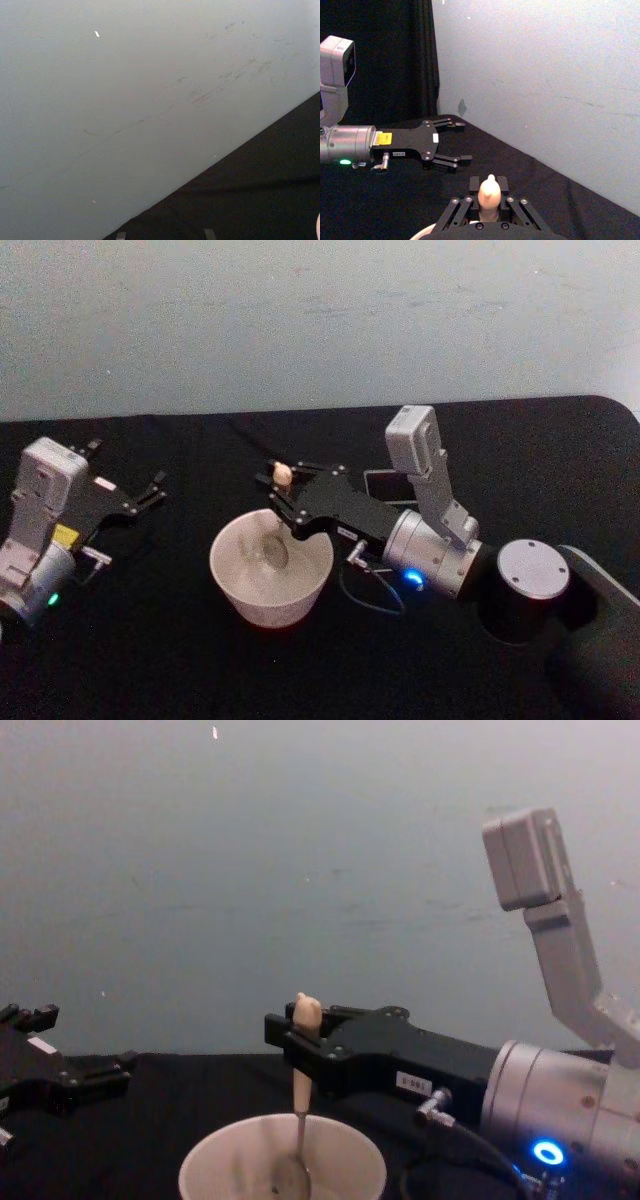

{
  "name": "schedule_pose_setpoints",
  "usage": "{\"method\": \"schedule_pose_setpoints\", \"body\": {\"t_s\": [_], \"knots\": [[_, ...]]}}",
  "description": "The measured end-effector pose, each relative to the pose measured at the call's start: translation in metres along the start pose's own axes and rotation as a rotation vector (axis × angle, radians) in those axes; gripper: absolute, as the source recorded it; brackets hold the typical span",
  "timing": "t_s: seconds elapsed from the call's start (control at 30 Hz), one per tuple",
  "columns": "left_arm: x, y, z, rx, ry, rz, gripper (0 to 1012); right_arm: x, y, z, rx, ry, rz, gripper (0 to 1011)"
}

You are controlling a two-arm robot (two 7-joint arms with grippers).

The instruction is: Pick up the stirring spoon with one hand, stir inside the cup, then place it back in its original position.

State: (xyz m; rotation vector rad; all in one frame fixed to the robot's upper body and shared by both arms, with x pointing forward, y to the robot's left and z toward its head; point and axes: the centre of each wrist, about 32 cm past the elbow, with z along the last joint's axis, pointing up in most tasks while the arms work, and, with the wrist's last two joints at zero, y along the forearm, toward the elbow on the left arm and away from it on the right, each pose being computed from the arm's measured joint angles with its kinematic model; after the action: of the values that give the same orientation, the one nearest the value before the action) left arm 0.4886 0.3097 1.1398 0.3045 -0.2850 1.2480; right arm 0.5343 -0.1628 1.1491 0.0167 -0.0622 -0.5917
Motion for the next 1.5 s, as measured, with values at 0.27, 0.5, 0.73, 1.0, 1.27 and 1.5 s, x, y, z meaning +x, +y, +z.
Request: {"method": "schedule_pose_setpoints", "body": {"t_s": [0.27, 0.5, 0.73, 1.0, 1.27, 1.5], "knots": [[0.0000, 0.0000, 0.0000, 0.000, 0.000, 0.000, 1001, 0.001, -0.004, 0.001, 0.008, -0.003, 0.003, 210], [0.0000, 0.0000, 0.0000, 0.000, 0.000, 0.000, 1001, 0.005, -0.014, 0.010, 0.038, -0.018, 0.018, 210], [0.0000, 0.0000, 0.0000, 0.000, 0.000, 0.000, 1001, 0.013, -0.026, 0.031, 0.109, -0.024, 0.040, 210], [0.0000, 0.0000, 0.0000, 0.000, 0.000, 0.000, 1001, 0.019, -0.035, 0.050, 0.171, -0.041, 0.054, 210], [0.0000, 0.0000, 0.0000, 0.000, 0.000, 0.000, 1001, 0.034, -0.054, 0.066, 0.204, -0.071, 0.040, 210], [0.0000, 0.0000, 0.0000, 0.000, 0.000, 0.000, 1001, 0.049, -0.076, 0.077, 0.222, -0.101, 0.003, 210]]}}
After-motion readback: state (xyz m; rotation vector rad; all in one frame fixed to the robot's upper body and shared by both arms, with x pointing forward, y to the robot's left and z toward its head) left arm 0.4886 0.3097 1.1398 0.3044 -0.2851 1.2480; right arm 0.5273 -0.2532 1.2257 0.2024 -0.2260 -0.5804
